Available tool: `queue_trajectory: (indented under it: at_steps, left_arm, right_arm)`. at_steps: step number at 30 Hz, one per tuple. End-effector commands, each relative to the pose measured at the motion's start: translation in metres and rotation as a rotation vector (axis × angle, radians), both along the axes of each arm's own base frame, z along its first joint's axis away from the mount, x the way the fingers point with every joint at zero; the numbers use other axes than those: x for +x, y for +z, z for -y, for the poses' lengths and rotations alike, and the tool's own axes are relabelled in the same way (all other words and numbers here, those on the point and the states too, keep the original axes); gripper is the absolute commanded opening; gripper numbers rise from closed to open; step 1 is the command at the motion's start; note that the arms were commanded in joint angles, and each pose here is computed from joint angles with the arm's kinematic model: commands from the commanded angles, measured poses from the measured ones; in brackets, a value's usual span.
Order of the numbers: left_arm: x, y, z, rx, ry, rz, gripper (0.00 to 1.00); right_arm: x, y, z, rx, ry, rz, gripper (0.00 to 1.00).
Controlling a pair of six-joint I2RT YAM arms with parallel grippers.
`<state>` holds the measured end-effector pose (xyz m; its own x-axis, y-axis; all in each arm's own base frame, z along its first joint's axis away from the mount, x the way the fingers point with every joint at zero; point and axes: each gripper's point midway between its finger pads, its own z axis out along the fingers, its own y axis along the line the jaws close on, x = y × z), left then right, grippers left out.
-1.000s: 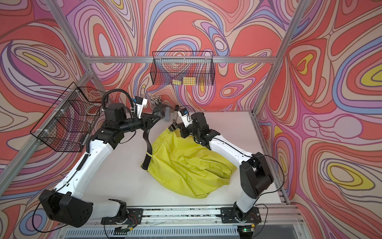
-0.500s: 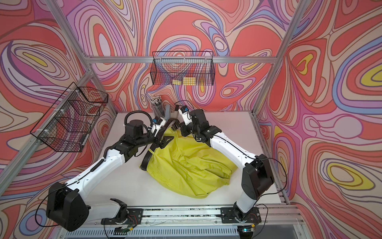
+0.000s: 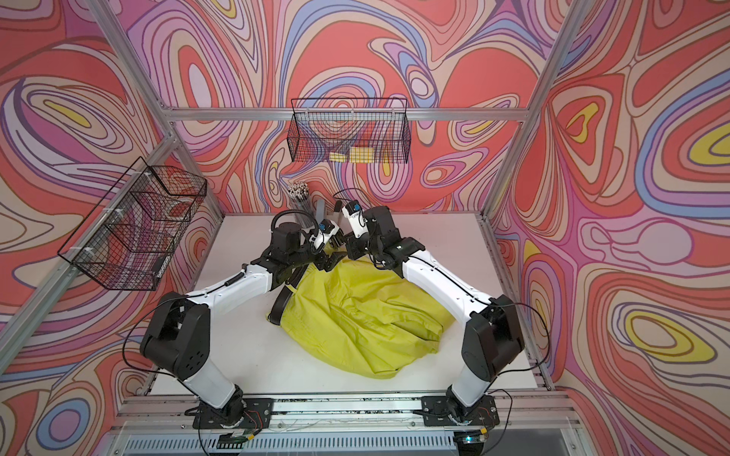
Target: Remove the belt from the trousers
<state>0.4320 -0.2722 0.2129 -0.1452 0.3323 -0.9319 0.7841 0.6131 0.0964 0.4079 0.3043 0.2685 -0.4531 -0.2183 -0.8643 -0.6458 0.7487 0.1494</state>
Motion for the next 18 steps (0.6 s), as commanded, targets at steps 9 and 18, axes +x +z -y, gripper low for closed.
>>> queue_trajectory:
  at_steps: [9, 18]
  left_arm:
    - [0.008, 0.065, 0.013, -0.151, -0.024, 0.047, 0.05]
    - [-0.019, 0.139, 0.008, -0.274, -0.111, -0.017, 0.0]
  right_arm:
    - [-0.009, 0.032, 0.014, 0.072, -0.051, 0.096, 0.42]
    - [-0.017, 0.017, 0.045, 0.216, -0.13, 0.175, 0.69]
